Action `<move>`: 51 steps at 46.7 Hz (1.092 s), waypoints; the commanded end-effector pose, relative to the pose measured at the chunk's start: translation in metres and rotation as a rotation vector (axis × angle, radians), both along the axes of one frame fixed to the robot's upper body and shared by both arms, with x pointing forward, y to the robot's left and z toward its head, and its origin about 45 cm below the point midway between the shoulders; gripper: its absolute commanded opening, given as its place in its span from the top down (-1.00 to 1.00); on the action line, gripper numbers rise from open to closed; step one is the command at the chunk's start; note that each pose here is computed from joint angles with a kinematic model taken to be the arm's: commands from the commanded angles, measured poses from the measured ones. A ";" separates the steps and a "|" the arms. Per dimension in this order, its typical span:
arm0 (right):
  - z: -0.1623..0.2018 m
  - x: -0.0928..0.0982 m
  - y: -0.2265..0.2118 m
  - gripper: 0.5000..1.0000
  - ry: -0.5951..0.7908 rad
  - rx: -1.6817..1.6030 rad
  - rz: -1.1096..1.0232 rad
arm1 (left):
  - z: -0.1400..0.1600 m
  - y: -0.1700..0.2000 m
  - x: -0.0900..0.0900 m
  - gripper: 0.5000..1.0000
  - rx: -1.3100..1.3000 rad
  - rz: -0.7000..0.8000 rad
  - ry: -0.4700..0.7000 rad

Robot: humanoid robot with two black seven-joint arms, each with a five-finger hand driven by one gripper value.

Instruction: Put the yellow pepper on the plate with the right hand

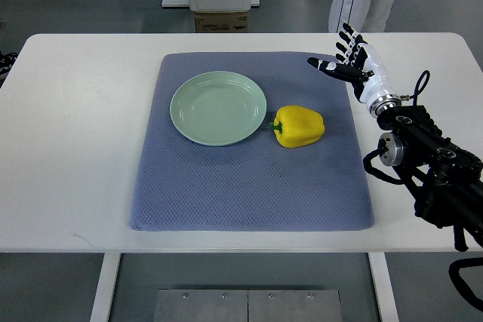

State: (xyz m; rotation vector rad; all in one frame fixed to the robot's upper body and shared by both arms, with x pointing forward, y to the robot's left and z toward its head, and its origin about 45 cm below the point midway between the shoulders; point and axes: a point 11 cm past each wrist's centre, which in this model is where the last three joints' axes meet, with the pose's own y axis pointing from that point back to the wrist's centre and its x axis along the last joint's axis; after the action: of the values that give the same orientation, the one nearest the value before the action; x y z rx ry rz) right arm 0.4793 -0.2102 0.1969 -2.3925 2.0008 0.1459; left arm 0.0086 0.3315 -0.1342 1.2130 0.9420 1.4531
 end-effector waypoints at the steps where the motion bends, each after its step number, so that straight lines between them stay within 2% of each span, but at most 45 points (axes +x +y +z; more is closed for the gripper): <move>1: 0.000 0.000 0.000 -1.00 0.000 0.000 0.001 | 0.000 0.000 -0.001 -1.00 0.000 0.000 0.001; 51: -0.003 -0.001 -0.003 -1.00 0.006 -0.003 -0.003 | 0.000 0.001 -0.001 -1.00 0.002 0.001 0.002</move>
State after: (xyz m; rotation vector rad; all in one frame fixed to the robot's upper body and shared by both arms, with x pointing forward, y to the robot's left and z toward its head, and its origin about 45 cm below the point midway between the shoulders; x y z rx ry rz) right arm 0.4776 -0.2107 0.1938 -2.3951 2.0025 0.1555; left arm 0.0074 0.3317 -0.1342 1.2152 0.9439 1.4528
